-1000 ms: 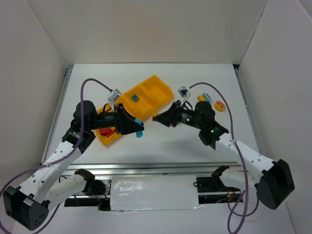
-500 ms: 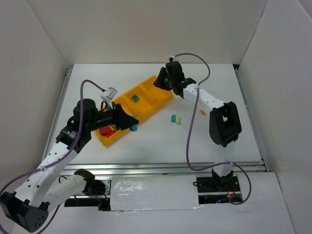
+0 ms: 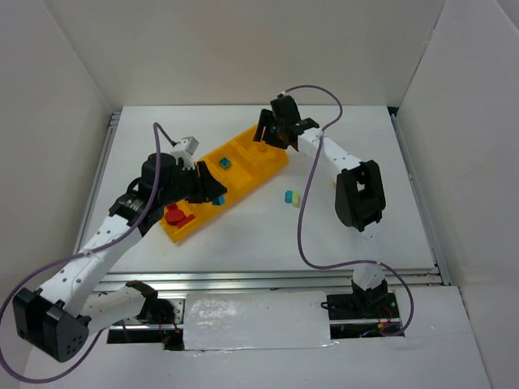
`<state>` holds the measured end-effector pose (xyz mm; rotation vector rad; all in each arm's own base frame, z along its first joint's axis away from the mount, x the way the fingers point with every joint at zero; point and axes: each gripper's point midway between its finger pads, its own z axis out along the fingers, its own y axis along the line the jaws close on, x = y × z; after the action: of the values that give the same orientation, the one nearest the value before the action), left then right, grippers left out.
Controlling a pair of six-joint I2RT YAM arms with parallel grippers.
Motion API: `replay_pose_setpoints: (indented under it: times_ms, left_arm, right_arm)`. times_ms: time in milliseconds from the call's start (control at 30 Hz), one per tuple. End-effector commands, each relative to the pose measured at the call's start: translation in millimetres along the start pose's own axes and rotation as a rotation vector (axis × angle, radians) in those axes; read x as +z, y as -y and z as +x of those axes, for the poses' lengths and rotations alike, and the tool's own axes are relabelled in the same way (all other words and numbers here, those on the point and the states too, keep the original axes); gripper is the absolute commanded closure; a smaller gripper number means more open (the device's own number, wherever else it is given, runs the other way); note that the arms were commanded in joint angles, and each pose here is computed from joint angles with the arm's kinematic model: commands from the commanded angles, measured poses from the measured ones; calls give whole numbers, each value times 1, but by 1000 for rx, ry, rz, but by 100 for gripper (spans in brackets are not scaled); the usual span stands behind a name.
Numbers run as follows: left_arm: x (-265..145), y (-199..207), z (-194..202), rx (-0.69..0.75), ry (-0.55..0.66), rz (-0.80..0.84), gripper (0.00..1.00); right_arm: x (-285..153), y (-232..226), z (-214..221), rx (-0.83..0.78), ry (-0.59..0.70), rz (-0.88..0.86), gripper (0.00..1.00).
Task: Sort the legos into containers by color
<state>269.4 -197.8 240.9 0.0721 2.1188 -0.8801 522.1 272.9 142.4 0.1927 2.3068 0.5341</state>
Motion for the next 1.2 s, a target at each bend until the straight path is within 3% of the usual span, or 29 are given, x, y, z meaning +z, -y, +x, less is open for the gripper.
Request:
replay_pose_setpoints:
  times_ms: [0,133,367,567,633,700,800,833,900,933,1167]
  left_arm:
    - [21,8,-48,6,114,-4,100]
    - [55,6,-82,3,141,-37,90]
    - [140,-38,-106,-3,86,-134,89]
    - [192,-73,-106,-15,40,-233,73]
    - [198,-82,-109,-21,52,-270,61]
    - [205,-92,-102,-28,33,-295,57]
    - [210,-104,-93,-47,28,-327,42]
    - [212,-106,-92,-53,24,-331,28]
    - [214,-109,-90,-60,17,-339,15]
    - [213,-108,-91,-60,17,-339,1]
    - [176,-57,-131,-40,104,-210,0]
  right_arm:
    - [-73,-35,-56,-17,134,-94,29]
    - [-134,-12,-47,17,193,-61,20]
    - [-195,29,4,113,249,-98,18]
    - [-222,41,32,97,245,-137,18]
    - [-228,44,32,86,252,-129,18]
    - [-229,48,31,77,259,-114,17]
    - [-227,49,30,71,260,-104,16]
    - [-223,49,31,67,248,-104,16]
    - [-216,49,34,63,229,-100,16]
    - [-209,50,38,62,206,-93,16]
    - [-156,81,64,80,69,84,16]
